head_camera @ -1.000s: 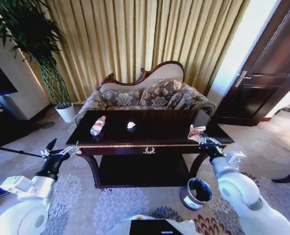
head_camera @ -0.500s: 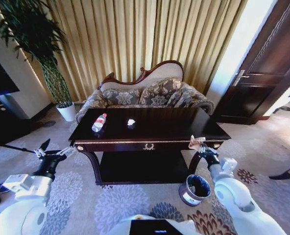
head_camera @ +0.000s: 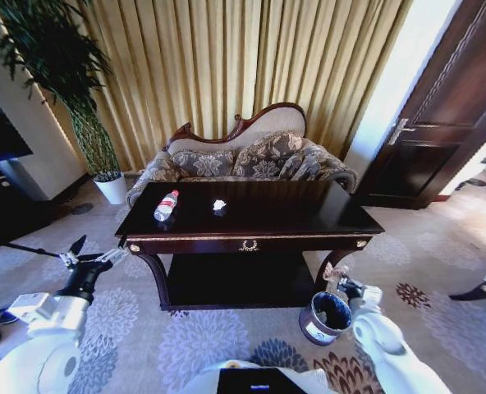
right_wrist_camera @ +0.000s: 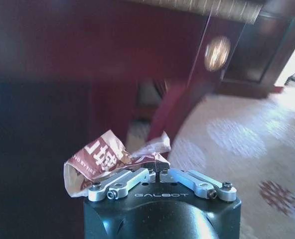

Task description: Move to the front of the table and place the trash on the table into the trash bin.

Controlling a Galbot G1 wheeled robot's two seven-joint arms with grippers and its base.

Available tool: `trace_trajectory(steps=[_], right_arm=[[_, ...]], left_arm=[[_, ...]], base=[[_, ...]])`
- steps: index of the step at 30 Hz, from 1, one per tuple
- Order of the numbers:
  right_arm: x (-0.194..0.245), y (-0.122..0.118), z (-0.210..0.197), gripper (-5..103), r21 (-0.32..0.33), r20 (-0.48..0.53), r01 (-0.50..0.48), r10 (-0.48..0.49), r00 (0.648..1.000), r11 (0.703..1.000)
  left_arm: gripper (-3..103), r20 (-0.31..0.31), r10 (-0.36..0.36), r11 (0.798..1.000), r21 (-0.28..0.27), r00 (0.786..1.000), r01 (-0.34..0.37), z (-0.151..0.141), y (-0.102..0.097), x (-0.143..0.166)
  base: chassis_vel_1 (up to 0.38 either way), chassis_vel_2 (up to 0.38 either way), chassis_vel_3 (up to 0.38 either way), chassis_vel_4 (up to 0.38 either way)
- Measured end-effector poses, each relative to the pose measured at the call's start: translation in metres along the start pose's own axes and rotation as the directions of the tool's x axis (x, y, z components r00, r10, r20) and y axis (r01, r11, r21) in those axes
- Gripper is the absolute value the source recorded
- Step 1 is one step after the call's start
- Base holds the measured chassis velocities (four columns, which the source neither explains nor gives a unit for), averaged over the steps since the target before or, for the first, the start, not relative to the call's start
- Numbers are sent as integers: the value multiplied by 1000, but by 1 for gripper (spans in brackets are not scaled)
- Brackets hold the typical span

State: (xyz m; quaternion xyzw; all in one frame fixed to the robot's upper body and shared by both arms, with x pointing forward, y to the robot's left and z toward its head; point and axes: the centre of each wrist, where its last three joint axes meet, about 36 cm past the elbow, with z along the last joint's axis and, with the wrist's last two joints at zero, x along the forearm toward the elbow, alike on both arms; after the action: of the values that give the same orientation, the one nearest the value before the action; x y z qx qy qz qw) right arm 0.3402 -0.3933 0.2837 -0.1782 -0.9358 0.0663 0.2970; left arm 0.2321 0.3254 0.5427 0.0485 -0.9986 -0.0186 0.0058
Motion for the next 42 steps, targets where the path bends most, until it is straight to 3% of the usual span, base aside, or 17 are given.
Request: trace_trajectory(steps=[6,14,24,27,30,33,36,42], right_arm=[[-52,-16,51,0,79,-128,-103,113,985,991],[-73,-33,74,1,82,-166,-171,182,969,982],[-74,-40,77,38,67,-162,-182,190,968,981],[-73,-40,77,44,67,-162,-182,191,968,981],[-72,-40,77,61,66,-160,-180,188,969,981],[-71,-40,76,66,65,-155,-177,186,970,982],[-68,-38,75,83,63,-150,-172,179,972,983],[-66,-38,71,99,45,-143,-168,172,975,985]], left_arm=[[100,9,3,1000,0,1000,-3,-2,-1,5],[100,9,14,1000,12,1000,-14,0,-5,6],[100,14,9,1000,6,1000,-9,-1,-5,7],[100,14,6,1000,5,1000,-6,0,-5,7],[100,16,4,1000,6,1000,-4,0,-5,8],[100,15,4,1000,7,1000,-4,0,-5,8],[100,13,3,1000,6,1000,-3,1,-5,9],[100,15,-1,1000,1,1000,1,0,-3,9]], base=[[0,0,0,0],[0,0,0,0],[0,0,0,0],[0,0,0,0],[0,0,0,0],[0,0,0,0],[0,0,0,0],[0,0,0,0]])
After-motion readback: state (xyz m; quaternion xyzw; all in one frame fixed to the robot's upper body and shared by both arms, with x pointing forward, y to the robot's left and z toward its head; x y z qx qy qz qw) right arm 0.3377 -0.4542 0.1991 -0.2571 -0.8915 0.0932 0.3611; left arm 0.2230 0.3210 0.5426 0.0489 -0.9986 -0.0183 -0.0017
